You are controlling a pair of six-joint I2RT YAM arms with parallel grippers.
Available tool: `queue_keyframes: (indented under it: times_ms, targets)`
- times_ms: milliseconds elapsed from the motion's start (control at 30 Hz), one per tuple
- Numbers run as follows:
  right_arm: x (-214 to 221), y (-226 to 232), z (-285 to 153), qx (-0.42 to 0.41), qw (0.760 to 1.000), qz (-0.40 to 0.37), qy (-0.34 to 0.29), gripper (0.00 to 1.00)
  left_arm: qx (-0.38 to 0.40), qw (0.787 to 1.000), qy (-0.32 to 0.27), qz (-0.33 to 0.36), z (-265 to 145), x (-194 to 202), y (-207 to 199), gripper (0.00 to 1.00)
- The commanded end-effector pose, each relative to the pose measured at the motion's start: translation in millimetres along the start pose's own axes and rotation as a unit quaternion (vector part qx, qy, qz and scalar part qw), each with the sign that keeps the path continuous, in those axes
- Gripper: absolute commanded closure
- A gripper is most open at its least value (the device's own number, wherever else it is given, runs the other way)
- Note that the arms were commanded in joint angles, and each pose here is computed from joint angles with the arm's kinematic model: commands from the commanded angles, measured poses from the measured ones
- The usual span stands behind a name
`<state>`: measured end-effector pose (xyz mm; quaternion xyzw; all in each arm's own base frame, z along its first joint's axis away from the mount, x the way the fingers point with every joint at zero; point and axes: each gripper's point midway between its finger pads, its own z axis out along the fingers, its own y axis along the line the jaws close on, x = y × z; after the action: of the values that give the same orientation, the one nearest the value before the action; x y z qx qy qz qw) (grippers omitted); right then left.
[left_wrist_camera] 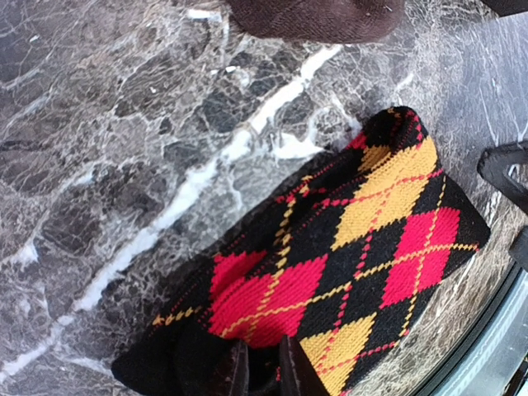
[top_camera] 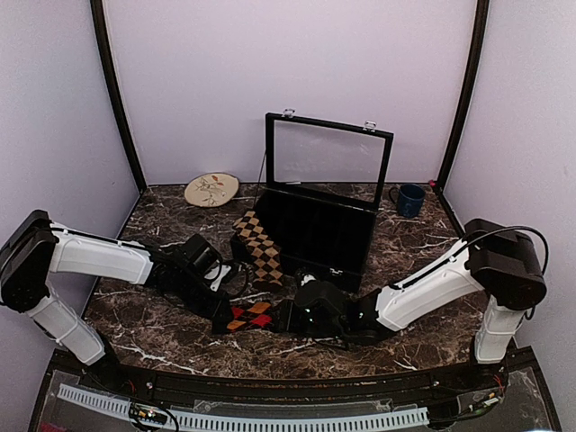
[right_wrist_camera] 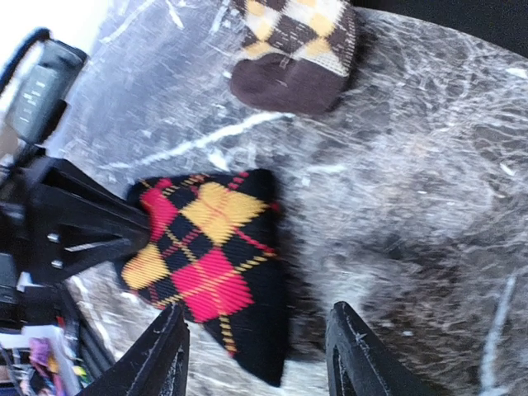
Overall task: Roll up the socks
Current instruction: Pick up the sock from the center of the board.
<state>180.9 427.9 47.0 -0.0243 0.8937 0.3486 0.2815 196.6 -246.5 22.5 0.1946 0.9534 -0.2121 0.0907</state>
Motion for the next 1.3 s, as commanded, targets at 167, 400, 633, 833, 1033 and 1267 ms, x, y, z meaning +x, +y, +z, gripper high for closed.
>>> queue_keyframes:
  times_ms: [167,400,633,833,1033,1267]
  targets:
    - [3,18,-1,-0.045,0.996,0.077,-0.021,0.47,-0.034,0.996,0.048,-0.06,9,23,15,0.84]
    - [16,10,-2,-0.034,0.995,0.096,-0.023,0.48,-0.031,0.994,0.057,-0.084,12,28,15,0.85]
    - [22,5,2,-0.031,0.992,0.116,-0.031,0.48,-0.039,0.993,0.071,-0.091,14,37,20,0.86]
    - [27,0,7,-0.032,0.989,0.14,-0.039,0.48,-0.037,0.992,0.077,-0.09,14,41,19,0.87]
    - [32,5,15,-0.035,0.988,0.143,-0.037,0.51,-0.035,0.992,0.081,-0.092,14,43,19,0.87]
    - [40,3,21,-0.026,0.985,0.169,-0.036,0.61,-0.029,0.992,0.083,-0.093,15,46,18,0.88]
